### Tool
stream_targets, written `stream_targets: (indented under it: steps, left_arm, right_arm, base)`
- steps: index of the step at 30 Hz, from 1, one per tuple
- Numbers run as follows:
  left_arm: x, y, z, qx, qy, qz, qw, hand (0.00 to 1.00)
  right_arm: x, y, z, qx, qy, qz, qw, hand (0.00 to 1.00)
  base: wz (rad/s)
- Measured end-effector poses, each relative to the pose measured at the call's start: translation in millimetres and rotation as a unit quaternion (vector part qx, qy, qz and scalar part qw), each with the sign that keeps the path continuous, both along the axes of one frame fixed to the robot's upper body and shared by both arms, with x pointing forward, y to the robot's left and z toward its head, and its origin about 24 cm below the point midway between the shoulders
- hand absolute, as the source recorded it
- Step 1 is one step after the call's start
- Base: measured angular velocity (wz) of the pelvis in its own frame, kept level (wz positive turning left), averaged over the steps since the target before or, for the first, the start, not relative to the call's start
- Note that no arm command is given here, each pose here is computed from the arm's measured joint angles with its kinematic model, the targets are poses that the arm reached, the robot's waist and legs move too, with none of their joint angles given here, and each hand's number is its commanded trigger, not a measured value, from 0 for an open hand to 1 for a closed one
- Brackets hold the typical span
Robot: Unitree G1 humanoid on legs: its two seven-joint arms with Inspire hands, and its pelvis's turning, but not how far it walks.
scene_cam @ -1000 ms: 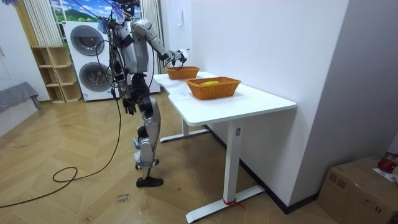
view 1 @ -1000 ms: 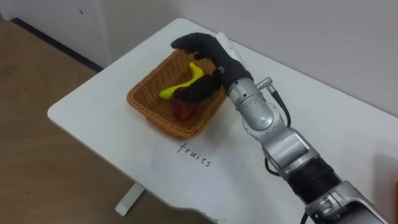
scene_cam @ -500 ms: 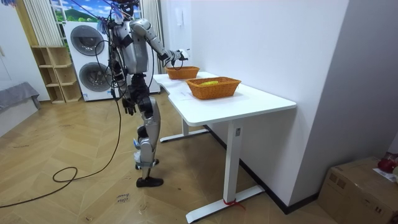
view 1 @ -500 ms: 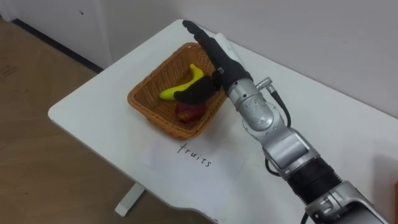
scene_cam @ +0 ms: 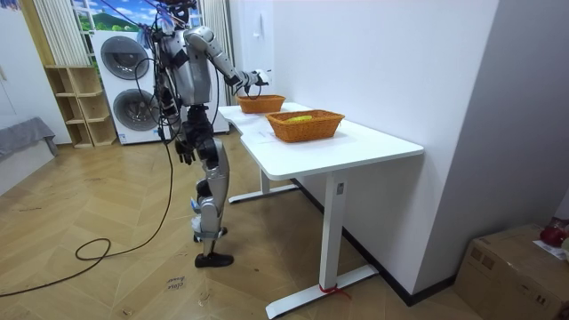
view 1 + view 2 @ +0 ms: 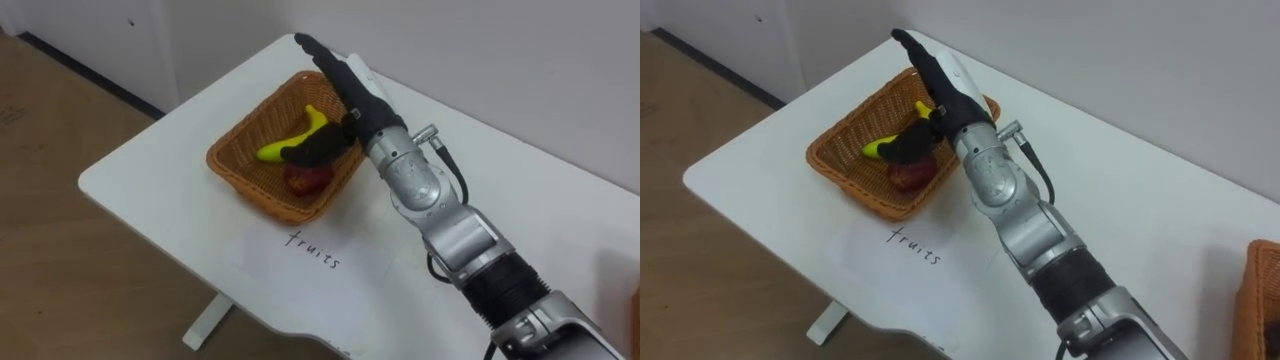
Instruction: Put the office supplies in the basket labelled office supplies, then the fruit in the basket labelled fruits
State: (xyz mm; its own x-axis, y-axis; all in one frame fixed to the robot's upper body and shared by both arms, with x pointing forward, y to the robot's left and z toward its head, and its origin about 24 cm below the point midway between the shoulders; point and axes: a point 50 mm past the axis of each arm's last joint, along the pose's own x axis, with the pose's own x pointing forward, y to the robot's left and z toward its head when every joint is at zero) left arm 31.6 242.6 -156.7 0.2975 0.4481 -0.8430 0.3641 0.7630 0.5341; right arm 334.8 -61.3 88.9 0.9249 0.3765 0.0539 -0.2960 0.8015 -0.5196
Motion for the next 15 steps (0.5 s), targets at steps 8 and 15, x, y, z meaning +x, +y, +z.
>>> stream_targets:
  steps: [8,15]
  left_arm:
    - [1.2,-0.6,-0.3,-0.006,0.002,0.0,1.0,0.0]
    - [1.9,0.4,-0.4,-0.006,0.002,0.001,1.0,0.0]
  right_arm:
    - [0.0,-0.1,0.0,-0.002,-0.001,0.0,1.0,0.0]
    - [0.5,-1.8,0.3,-0.003,-0.002,-0.002,1.0,0.0]
  base:
    - [0.0]
    - [0.0]
